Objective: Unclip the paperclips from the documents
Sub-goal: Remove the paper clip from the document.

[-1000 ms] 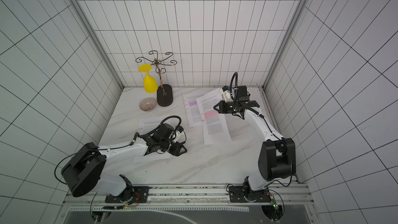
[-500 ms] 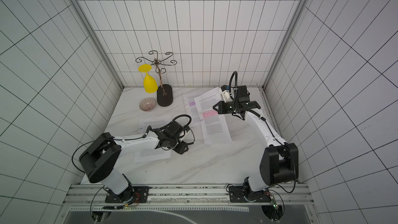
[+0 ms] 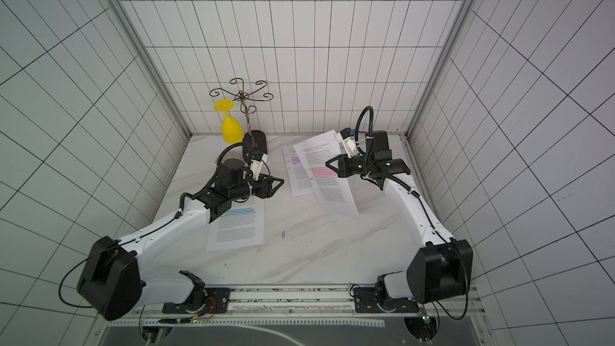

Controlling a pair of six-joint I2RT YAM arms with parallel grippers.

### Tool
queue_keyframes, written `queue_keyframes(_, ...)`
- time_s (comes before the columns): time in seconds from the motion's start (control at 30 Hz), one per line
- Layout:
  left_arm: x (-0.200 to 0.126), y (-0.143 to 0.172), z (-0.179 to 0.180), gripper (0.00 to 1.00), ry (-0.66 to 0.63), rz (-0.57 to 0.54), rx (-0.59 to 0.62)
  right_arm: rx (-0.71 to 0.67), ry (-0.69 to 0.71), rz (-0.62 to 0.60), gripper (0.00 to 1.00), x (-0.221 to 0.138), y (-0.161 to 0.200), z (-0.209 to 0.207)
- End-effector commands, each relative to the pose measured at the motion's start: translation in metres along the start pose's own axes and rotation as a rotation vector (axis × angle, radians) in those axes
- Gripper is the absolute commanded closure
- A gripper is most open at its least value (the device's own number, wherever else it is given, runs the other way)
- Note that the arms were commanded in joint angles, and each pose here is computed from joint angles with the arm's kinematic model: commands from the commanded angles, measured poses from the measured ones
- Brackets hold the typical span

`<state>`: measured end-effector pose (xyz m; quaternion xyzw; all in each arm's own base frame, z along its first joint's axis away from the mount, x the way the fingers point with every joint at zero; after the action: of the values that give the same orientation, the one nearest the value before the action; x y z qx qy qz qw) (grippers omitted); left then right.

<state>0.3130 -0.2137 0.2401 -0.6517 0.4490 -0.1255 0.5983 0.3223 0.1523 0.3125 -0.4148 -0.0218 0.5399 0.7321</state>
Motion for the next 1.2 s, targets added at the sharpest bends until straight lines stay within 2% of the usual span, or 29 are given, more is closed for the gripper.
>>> queue_keyframes(0.0, 0.005, -0.03, -0.018, 0.31, 0.196, -0.159, 0.001, -0.094, -0.145, 0.002, 1.0, -0.005, 0.008, 0.028)
queue_keyframes(0.07, 0.007, -0.039, -0.026, 0.3, 0.276, -0.195, 0.015, -0.116, -0.188, 0.003, 1.0, -0.008, 0.011, 0.037)
queue_keyframes(0.13, 0.008, -0.048, -0.032, 0.23, 0.344, -0.231, 0.023, -0.129, -0.226, 0.007, 1.0, -0.011, 0.013, 0.046)
queue_keyframes(0.3, 0.008, -0.056, -0.039, 0.17, 0.42, -0.272, 0.053, -0.154, -0.301, 0.019, 1.0, -0.018, 0.019, 0.06)
queue_keyframes(0.43, 0.007, -0.061, -0.046, 0.17, 0.491, -0.295, 0.057, -0.171, -0.348, 0.016, 1.0, -0.02, 0.022, 0.066)
queue_keyframes(0.5, 0.006, -0.061, -0.049, 0.21, 0.539, -0.298, 0.035, -0.174, -0.347, 0.009, 1.0, -0.02, 0.021, 0.065)
queue_keyframes(0.6, 0.004, -0.057, -0.052, 0.36, 0.581, -0.296, 0.005, -0.182, -0.346, -0.001, 1.0, -0.02, 0.018, 0.067)
queue_keyframes(0.73, 0.003, -0.047, -0.052, 0.64, 0.588, -0.281, -0.01, -0.19, -0.346, -0.023, 1.0, -0.022, 0.013, 0.07)
queue_keyframes(0.9, 0.002, -0.038, -0.048, 0.65, 0.561, -0.256, -0.016, -0.2, -0.333, -0.042, 1.0, -0.024, 0.009, 0.07)
queue_keyframes(1.0, -0.001, -0.037, -0.04, 0.79, 0.522, -0.255, -0.024, -0.202, -0.324, -0.05, 1.0, -0.025, 0.008, 0.07)
queue_keyframes(1.17, -0.008, -0.038, -0.03, 0.78, 0.471, -0.267, -0.021, -0.191, -0.314, -0.052, 1.0, -0.025, 0.009, 0.065)
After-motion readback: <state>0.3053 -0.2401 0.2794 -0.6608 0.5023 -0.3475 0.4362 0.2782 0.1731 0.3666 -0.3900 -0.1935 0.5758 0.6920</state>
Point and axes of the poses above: each gripper's point midway between its finger pads, its own x axis out along the fingers, its own z axis along the line the jaws close on, y = z × x, the point moved 5 cm from there along -x, back along the fingers, and after that the axes turned 15 degrees about x, right-handed, at the moved point
